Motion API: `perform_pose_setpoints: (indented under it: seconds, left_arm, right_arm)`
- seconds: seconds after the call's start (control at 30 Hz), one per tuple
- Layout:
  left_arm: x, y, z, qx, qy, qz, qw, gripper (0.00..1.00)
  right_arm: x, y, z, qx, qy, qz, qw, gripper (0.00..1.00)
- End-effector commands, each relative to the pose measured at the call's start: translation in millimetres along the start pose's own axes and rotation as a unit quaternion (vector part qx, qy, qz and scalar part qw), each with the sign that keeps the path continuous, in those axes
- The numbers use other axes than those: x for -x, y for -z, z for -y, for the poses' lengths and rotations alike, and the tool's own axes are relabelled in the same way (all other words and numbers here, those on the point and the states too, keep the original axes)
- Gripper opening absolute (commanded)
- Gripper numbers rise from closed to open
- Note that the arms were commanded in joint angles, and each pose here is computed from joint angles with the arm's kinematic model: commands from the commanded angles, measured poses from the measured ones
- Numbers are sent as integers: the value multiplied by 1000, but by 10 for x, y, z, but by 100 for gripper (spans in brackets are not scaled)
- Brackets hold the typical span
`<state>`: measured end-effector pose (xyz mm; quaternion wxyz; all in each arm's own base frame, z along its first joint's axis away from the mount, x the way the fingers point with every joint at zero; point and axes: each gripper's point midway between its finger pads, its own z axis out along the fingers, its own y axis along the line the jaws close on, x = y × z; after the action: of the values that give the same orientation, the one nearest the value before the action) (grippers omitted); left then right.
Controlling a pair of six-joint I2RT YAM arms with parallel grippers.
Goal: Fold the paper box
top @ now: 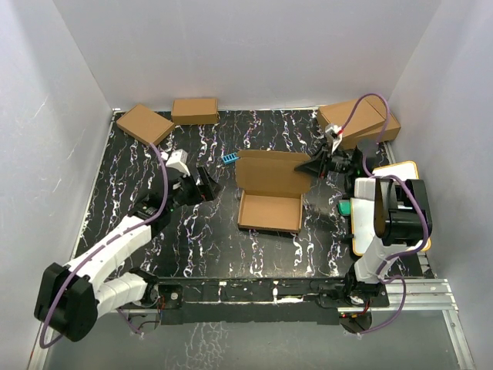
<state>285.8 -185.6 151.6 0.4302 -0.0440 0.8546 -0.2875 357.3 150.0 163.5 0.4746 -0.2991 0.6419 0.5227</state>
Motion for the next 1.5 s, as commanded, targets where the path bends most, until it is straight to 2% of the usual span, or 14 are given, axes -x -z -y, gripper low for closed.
perform_pose_setpoints:
  seconds: [0.0, 0.03, 0.2, 0.37, 0.47, 0.6, 0.67, 0.77, 0.87, 1.17, 1.47]
  left_arm:
    - [-25, -124, 21, -30, 11, -15, 999, 93]
    - [-30, -158, 7, -32, 13, -18, 999, 93]
    - [-1, -278, -112, -21, 2, -18, 1000, 89]
    - [19, -421, -282, 0, -56, -33, 998, 83]
    - [44, -538, -316, -8, -119, -45, 992, 83]
    - [165, -750, -445, 9, -180, -42, 983, 86]
    - [245, -881, -459, 8, -199, -57, 978, 91]
    - [296, -1132, -456, -1, -226, -109, 968, 95]
    - [339, -1403, -530, 1, -260, -155, 953, 94]
    - [504, -2094, -669, -13, -316, -227, 921, 76]
    - [463, -2447, -687, -35, -315, -238, 918, 69]
  right_arm:
    - [92, -24, 382, -29, 43, -32, 998, 25]
    - [90, -14, 543, -48, 74, -48, 995, 27]
    - [55, 72, 994, -118, 77, -114, 983, 46]
    - [395, 197, 999, -173, 132, -126, 968, 66]
    - [646, 281, 836, -181, 167, -125, 961, 75]
    - [732, 349, 446, -125, 160, -104, 974, 78]
    - [655, 336, 206, -82, 130, -91, 984, 78]
    - [458, 315, -111, -24, 82, -77, 993, 77]
    - [316, 329, -230, -13, 69, -75, 995, 77]
    - [226, 342, -160, -23, 49, -84, 995, 76]
    - [191, 346, -121, -25, 44, -88, 995, 76]
